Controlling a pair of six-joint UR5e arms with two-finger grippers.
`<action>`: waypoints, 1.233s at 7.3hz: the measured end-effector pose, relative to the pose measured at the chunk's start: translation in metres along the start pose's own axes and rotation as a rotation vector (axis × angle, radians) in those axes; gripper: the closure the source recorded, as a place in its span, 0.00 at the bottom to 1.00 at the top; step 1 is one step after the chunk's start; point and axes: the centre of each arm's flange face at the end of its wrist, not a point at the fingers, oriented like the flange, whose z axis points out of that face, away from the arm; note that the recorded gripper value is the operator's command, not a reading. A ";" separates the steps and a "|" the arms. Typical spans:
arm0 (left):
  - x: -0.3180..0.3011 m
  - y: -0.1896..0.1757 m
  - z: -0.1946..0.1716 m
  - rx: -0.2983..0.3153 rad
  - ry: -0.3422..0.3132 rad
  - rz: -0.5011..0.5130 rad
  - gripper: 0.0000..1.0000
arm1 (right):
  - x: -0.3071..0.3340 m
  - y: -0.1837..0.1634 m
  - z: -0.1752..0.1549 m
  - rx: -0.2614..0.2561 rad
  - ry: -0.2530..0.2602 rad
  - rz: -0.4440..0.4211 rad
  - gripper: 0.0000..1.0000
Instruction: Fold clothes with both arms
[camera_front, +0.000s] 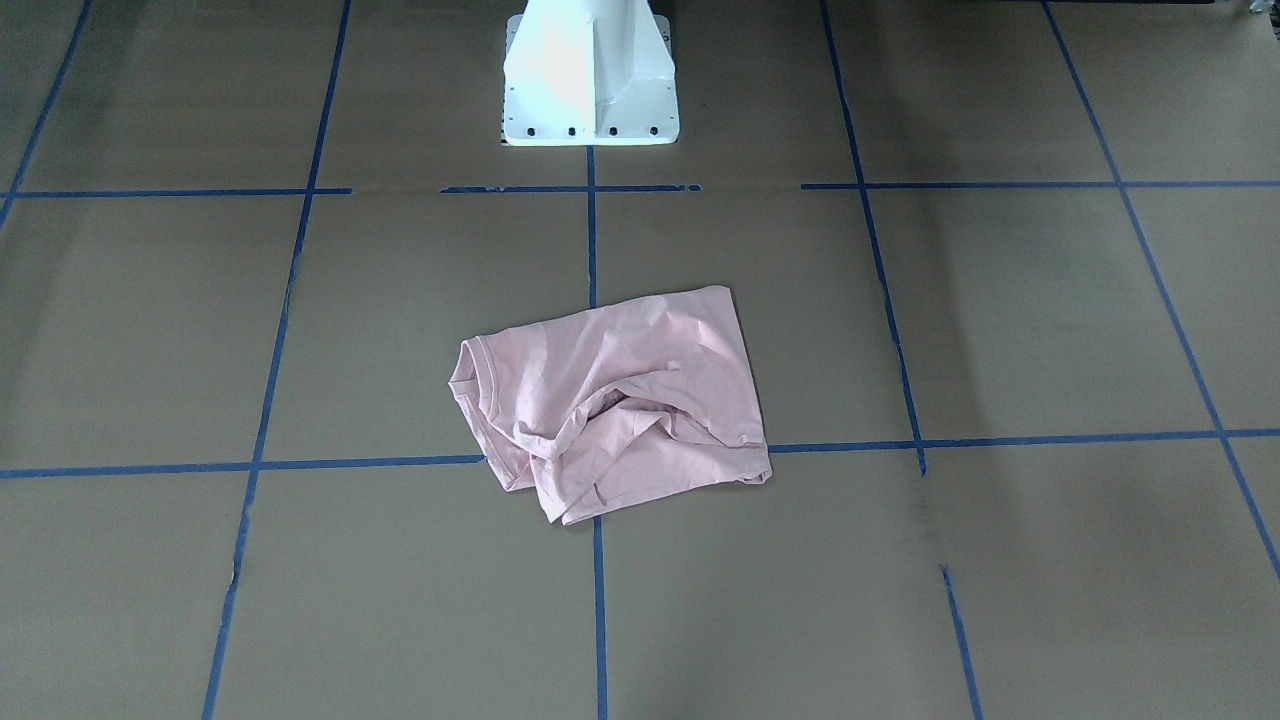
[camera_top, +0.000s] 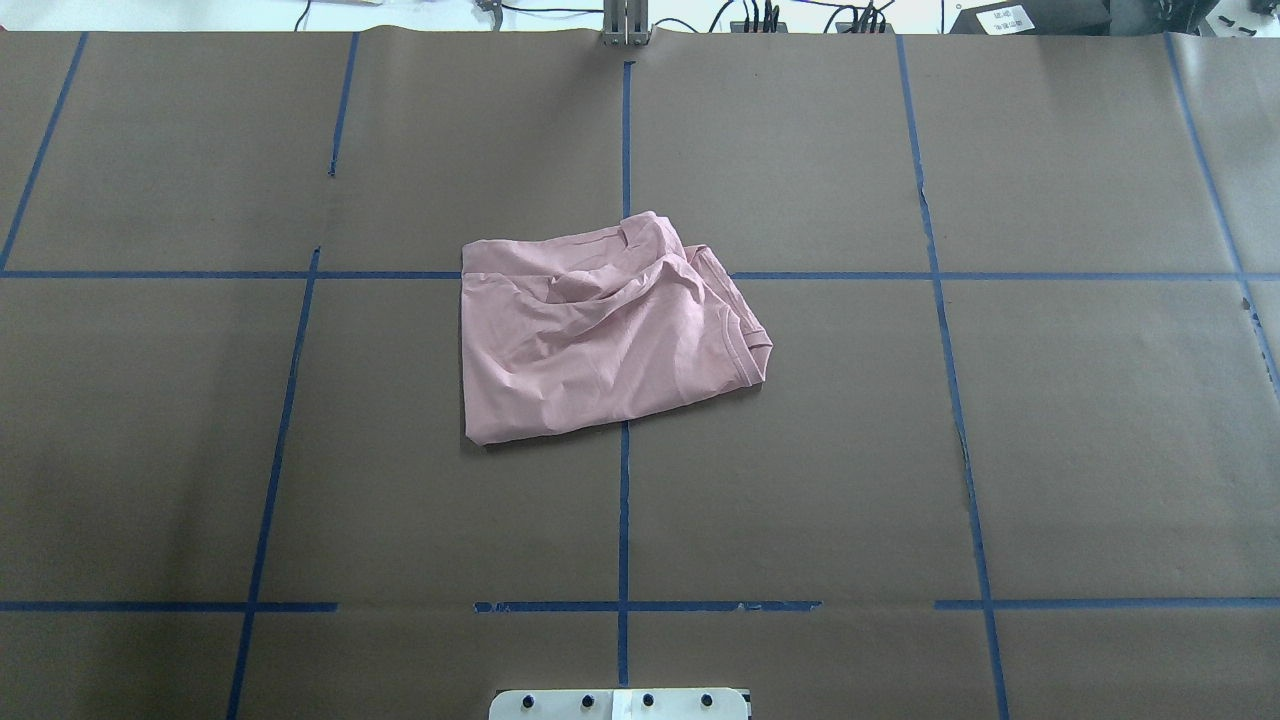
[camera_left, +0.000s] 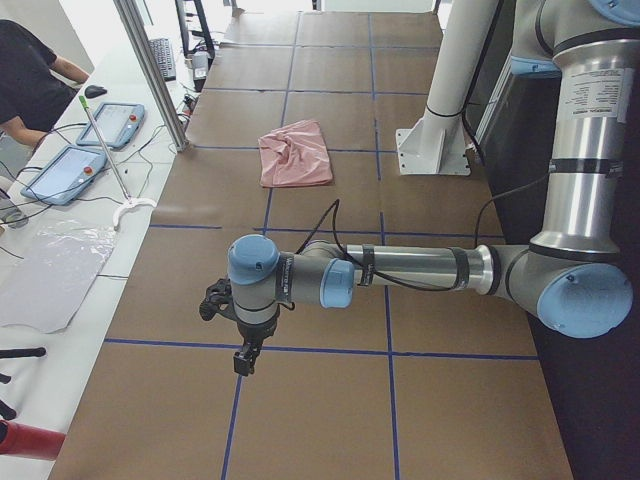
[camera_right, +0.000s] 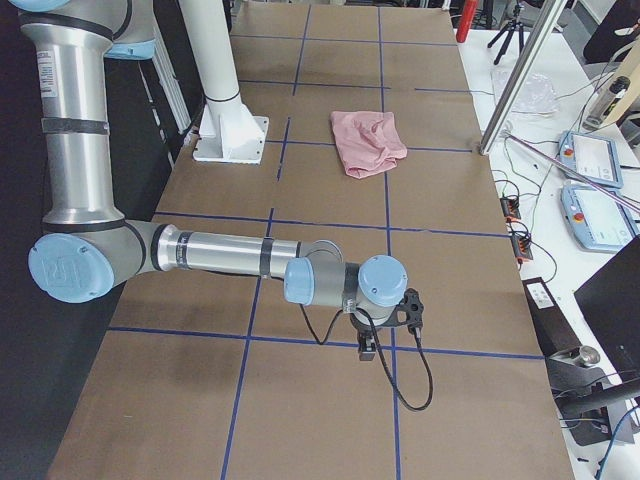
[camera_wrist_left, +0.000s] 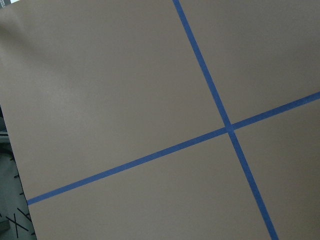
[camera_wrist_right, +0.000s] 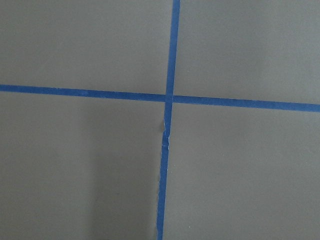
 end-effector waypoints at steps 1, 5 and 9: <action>0.007 0.000 -0.002 -0.005 0.050 -0.041 0.00 | -0.006 -0.003 0.002 0.011 -0.001 0.020 0.00; 0.024 -0.006 -0.009 0.021 0.148 -0.116 0.00 | -0.010 -0.004 0.005 0.017 -0.006 0.040 0.00; 0.024 -0.007 -0.008 0.027 0.145 -0.110 0.00 | -0.030 -0.006 -0.013 0.050 -0.019 0.011 0.00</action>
